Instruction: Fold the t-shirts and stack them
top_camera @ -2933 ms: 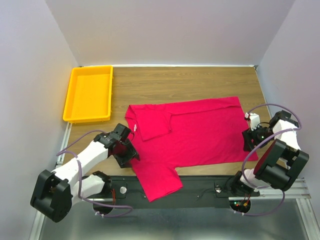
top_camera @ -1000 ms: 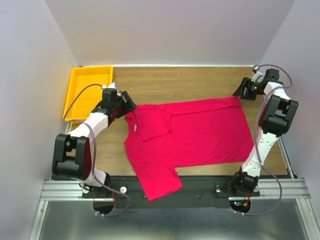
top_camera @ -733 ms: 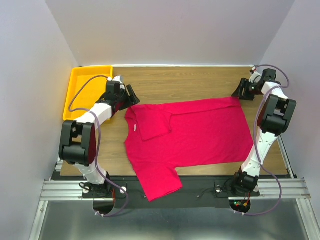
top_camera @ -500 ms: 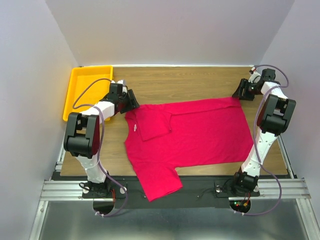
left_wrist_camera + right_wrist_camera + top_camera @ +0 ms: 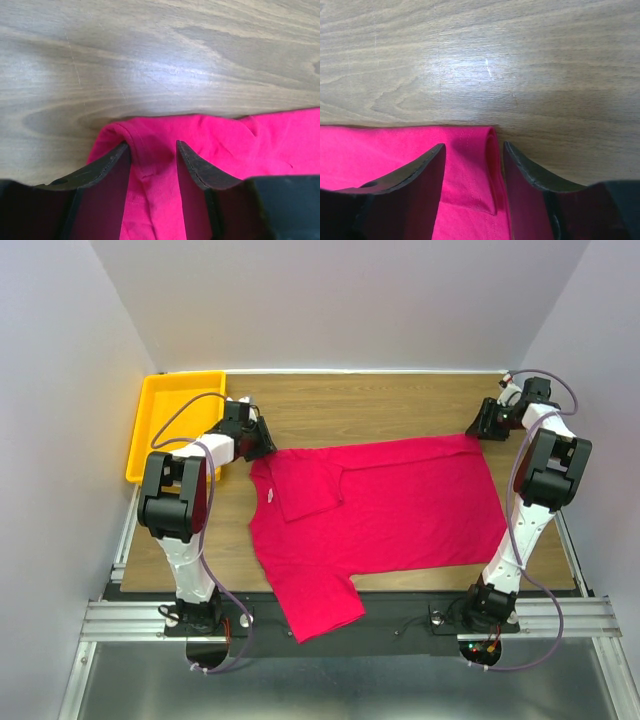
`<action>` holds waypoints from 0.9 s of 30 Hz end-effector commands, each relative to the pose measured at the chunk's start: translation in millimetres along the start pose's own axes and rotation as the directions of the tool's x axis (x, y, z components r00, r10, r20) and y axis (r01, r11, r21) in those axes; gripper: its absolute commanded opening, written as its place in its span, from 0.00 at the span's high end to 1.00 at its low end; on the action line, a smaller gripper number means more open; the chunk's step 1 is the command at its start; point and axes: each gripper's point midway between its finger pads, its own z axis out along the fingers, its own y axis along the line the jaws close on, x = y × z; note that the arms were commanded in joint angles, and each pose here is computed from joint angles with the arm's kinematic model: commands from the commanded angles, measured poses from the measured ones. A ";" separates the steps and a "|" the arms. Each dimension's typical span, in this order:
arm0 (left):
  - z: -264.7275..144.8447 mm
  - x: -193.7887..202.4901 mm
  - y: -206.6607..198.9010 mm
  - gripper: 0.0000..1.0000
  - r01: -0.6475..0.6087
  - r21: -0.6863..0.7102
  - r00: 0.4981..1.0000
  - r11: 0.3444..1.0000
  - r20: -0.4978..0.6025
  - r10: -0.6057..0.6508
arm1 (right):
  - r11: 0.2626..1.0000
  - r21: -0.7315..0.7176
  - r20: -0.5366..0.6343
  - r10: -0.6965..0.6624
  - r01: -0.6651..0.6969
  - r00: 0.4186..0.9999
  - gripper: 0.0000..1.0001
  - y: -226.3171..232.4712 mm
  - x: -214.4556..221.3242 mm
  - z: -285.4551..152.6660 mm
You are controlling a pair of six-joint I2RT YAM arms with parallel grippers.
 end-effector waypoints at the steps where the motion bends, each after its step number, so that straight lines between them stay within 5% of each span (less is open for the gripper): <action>1: 0.7 -20.1 -4.9 0.51 -0.011 0.000 0.999 1.000 0.044 0.011 | 1.000 0.009 0.046 -0.019 0.018 0.999 0.48 -0.7 -16.8 2.0; 9: 1.4 -22.0 -5.8 0.74 -0.009 -0.004 0.999 1.000 0.038 0.010 | 1.000 -0.014 0.035 0.005 -0.005 0.999 0.58 0.5 -12.4 7.7; 12: 2.2 -22.7 -6.7 0.82 -0.008 -0.001 0.999 1.000 0.036 0.008 | 1.000 -0.014 0.036 0.012 -0.012 0.999 0.67 0.2 -12.6 8.6; 16: 3.1 -25.0 -7.5 0.97 -0.007 0.000 0.999 1.000 0.041 0.007 | 1.000 -0.005 0.056 0.013 -0.013 0.998 0.91 -1.6 -19.3 8.0; 19: 4.1 -31.5 -7.6 1.00 -0.005 -0.001 0.999 1.000 0.054 0.005 | 1.000 0.007 0.081 0.012 -0.013 0.997 0.99 -2.8 -28.9 6.5; 27: 13.5 -56.5 -8.5 1.00 0.011 0.005 0.997 1.000 0.081 -0.011 | 0.999 0.020 0.147 0.030 -0.034 0.989 0.99 -8.3 -53.0 8.9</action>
